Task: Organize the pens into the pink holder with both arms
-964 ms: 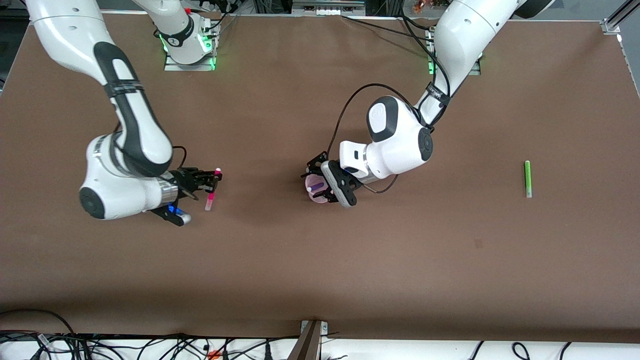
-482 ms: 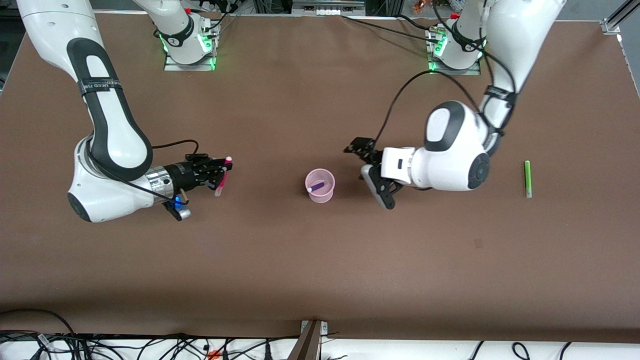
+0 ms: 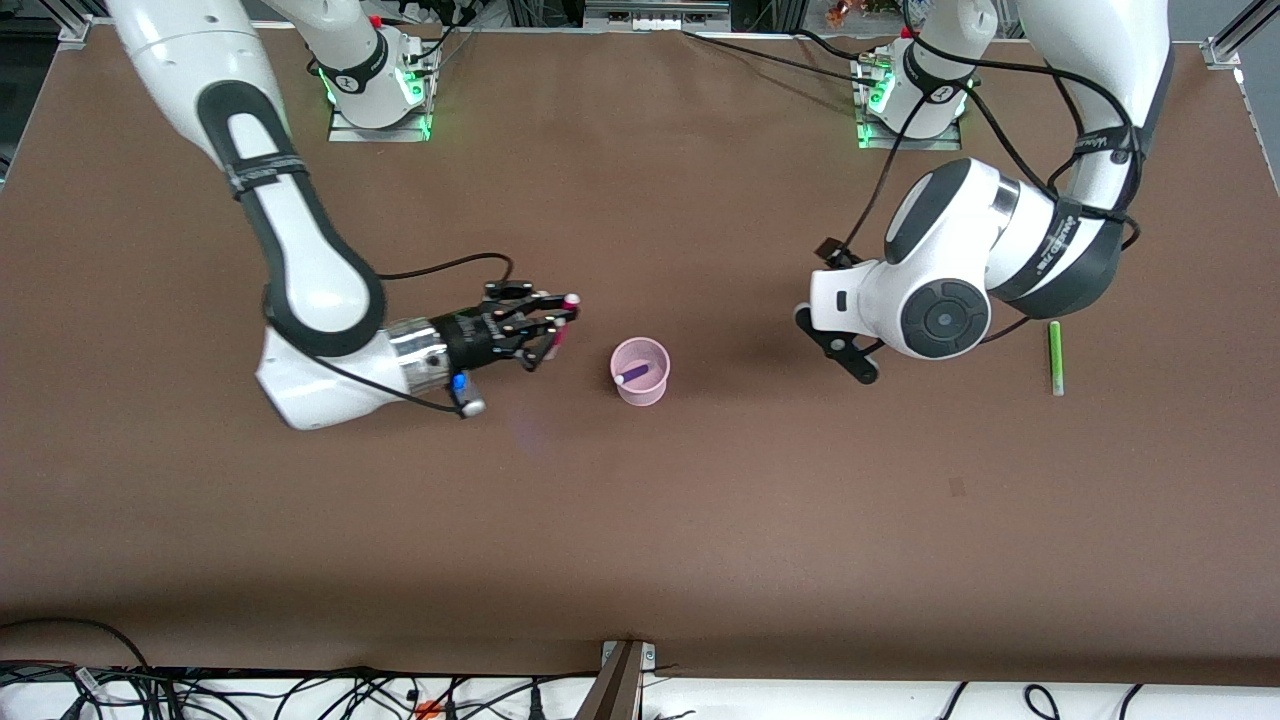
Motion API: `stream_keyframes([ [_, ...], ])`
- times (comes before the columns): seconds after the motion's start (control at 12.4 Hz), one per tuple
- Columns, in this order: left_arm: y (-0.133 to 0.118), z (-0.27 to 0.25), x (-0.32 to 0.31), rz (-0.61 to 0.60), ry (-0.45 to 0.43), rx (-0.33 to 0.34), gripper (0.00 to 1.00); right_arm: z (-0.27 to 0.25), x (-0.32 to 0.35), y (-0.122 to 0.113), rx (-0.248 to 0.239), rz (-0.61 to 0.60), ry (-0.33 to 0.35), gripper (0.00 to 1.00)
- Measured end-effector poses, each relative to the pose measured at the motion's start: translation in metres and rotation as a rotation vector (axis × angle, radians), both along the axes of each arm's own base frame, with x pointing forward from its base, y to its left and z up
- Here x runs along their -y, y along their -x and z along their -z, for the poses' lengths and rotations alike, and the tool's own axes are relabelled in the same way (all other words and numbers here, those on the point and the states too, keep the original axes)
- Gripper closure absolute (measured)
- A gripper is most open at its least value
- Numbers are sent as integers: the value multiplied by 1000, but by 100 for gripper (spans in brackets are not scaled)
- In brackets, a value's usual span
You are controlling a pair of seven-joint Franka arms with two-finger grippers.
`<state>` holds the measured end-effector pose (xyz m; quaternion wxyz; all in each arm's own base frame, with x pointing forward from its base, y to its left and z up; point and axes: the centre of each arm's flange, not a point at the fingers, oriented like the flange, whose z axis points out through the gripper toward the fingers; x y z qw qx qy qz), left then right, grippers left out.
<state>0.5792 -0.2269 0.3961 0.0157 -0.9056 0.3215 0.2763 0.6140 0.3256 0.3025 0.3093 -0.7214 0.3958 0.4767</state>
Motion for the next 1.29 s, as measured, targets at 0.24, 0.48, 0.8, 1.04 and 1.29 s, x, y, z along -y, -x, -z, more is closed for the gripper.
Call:
stream_keyframes([
  [0.24, -23, -43, -28, -29, -199, 165, 0, 18, -67, 22, -19, 71, -7, 79],
  [0.48, -47, -124, -54, -110, -173, 339, 0, 20, -85, 27, -9, 121, 20, 79],
  [0.8, -51, -194, -76, -231, -150, 480, 0, 31, -75, 18, 1, 160, 40, 79],
  [1.04, -56, -195, -96, -454, -176, 498, 0, 60, -79, 20, 18, 180, 65, 79],
  [1.29, -58, -203, -143, -640, -122, 492, 0, 80, -85, 25, 36, 184, 62, 79],
])
